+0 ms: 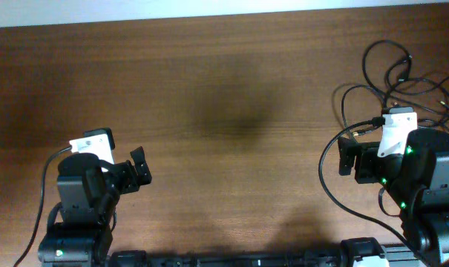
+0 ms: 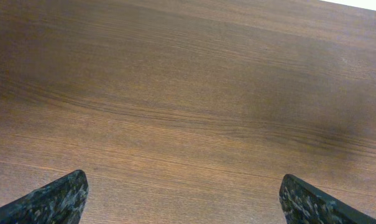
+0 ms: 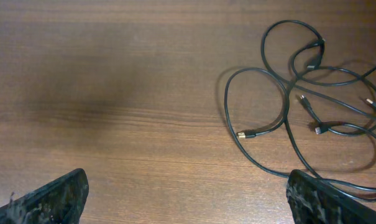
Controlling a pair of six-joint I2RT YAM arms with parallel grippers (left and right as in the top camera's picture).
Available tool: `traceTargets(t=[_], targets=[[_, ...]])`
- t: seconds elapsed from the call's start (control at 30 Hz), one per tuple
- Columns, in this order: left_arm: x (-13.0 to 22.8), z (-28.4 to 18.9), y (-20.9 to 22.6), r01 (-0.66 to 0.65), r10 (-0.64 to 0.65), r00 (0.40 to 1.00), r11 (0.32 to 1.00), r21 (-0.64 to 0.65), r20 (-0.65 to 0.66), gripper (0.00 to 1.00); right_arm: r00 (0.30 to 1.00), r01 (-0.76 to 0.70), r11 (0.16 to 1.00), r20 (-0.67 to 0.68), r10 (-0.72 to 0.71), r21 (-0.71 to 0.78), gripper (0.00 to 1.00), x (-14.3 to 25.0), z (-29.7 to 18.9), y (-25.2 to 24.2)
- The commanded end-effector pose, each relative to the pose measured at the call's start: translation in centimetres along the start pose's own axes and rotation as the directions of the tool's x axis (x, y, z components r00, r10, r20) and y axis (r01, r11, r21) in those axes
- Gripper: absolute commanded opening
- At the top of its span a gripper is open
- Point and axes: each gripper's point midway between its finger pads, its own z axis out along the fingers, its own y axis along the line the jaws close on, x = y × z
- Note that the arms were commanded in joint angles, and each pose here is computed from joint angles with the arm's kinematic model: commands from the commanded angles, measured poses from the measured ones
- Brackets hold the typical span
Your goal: Untangle cables
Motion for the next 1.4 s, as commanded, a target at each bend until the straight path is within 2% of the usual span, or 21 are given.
traceTargets(t=[0.0,0.4,0.53,0.63,0.7,0.83,0.9,0.97,1.07,1.17,1.23,1.37], targets=[[0.4,0.2,-0.2,-0.02,0.021,1.0,1.0,0.015,-0.007,0.99,1.0,-0.013,1.0,-0.028,0.013,0.019,0.99,0.4,0.6,-0.4],[0.4,0.2,-0.2,-0.02,0.021,1.0,1.0,0.015,-0.007,0.99,0.977,-0.009,1.0,-0.214,0.014,0.026,0.98,1.9,5.3,-0.4],[0.4,0.2,-0.2,-0.02,0.021,1.0,1.0,0.015,-0.007,0.99,0.985,-0.005,1.0,-0.174,0.009,0.024,0.98,1.5,4.3,-0.4],[0.4,0.2,-0.2,-0.02,0.021,1.0,1.0,0.015,-0.007,0.99,0.997,0.036,0.999,-0.075,-0.035,0.02,0.98,1.1,2.4,-0.5],[0.4,0.2,-0.2,-0.02,0.021,1.0,1.0,0.015,-0.007,0.99,1.0,0.014,0.999,0.018,-0.015,0.038,0.99,1.1,2.0,-1.1],[0.4,0.2,-0.2,-0.02,0.021,1.0,1.0,0.015,-0.007,0.99,0.945,-0.004,1.0,0.326,0.001,0.01,0.99,1.6,2.8,-1.1],[0.4,0.2,-0.2,-0.02,0.021,1.0,1.0,0.015,-0.007,0.99,0.874,0.014,1.0,0.486,-0.013,0.001,0.99,1.3,2.8,-0.9],[0.4,0.2,-0.2,-0.02,0.021,1.0,1.0,0.015,-0.007,0.99,0.773,0.031,0.999,0.634,-0.028,0.006,0.99,0.8,2.6,-0.7],[0.4,0.2,-0.2,-0.02,0.021,1.0,1.0,0.015,-0.007,0.99,0.635,0.045,0.999,0.771,-0.044,0.02,0.98,0.4,2.1,-0.7],[0.4,0.2,-0.2,-0.02,0.021,1.0,1.0,0.015,-0.007,0.99,0.573,0.044,0.999,0.818,-0.05,0.031,0.98,0.8,2.1,-0.8],[0.4,0.2,-0.2,-0.02,0.021,1.0,1.0,0.015,-0.007,0.99,0.57,0.044,0.999,0.82,-0.051,0.032,0.98,1.7,2.8,-0.8],[0.4,0.2,-0.2,-0.02,0.021,1.0,1.0,0.015,-0.007,0.99,0.639,0.049,0.999,0.768,-0.05,0.024,0.99,3.5,5.2,-0.8]])
